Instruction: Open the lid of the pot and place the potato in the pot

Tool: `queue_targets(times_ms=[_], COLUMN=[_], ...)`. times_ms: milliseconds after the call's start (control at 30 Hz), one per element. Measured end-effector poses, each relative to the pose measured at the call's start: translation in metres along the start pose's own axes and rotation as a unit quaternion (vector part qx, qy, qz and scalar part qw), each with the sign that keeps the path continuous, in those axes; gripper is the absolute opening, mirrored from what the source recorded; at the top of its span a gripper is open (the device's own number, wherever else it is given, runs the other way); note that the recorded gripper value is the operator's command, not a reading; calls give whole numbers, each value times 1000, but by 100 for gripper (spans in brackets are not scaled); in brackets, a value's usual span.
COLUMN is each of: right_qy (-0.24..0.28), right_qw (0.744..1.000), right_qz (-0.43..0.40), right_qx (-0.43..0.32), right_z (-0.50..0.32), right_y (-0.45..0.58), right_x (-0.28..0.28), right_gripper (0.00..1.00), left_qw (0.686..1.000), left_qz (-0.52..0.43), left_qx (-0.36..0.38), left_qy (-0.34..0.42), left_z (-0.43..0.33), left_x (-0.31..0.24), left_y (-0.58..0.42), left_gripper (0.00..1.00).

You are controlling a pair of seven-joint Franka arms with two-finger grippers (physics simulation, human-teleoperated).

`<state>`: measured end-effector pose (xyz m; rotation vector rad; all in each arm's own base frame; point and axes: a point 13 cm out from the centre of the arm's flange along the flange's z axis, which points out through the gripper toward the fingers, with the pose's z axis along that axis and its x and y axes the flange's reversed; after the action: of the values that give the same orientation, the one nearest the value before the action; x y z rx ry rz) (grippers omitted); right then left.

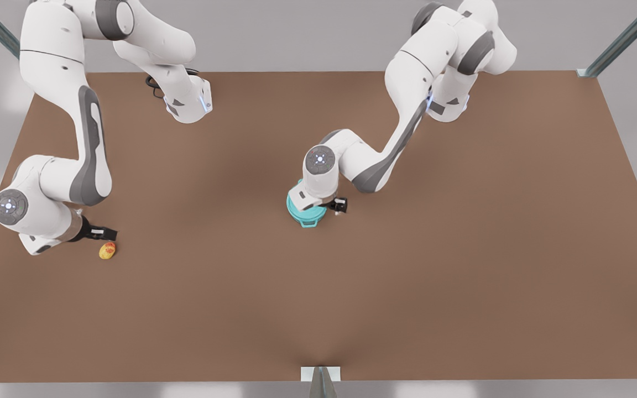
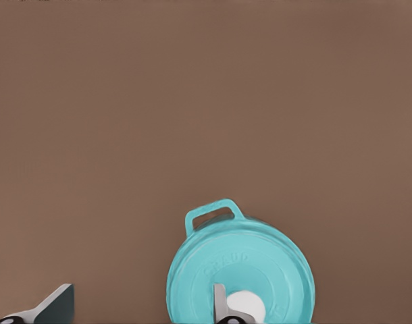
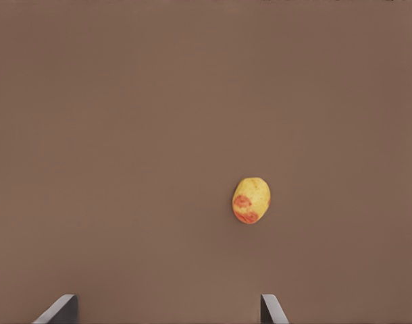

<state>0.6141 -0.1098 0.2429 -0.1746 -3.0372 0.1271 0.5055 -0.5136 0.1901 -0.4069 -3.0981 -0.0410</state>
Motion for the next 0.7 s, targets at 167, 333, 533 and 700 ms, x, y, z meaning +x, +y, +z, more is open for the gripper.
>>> queue_targets(times_ms=[167,333,533,700], right_qy=[-8,-1,2,4], right_qw=[1000,1000,1000,1000], right_qz=[8,0,4,7], right_qx=[15,17,14,13], right_z=[21,51,75,93], right_y=[-22,-14,-19,-30], right_x=[-10,-16,-20,-21], right_gripper=[100,100,100,100], left_qw=[999,996,992,988], left_qz=[-35,-84,-124,-152], left_qx=[-18,-20,-20,-16], left_qy=[12,13,10,5], left_z=[24,31,36,48], left_x=[30,34,37,33], left_y=[-21,-23,-29,-33], left_gripper=[100,100,100,100])
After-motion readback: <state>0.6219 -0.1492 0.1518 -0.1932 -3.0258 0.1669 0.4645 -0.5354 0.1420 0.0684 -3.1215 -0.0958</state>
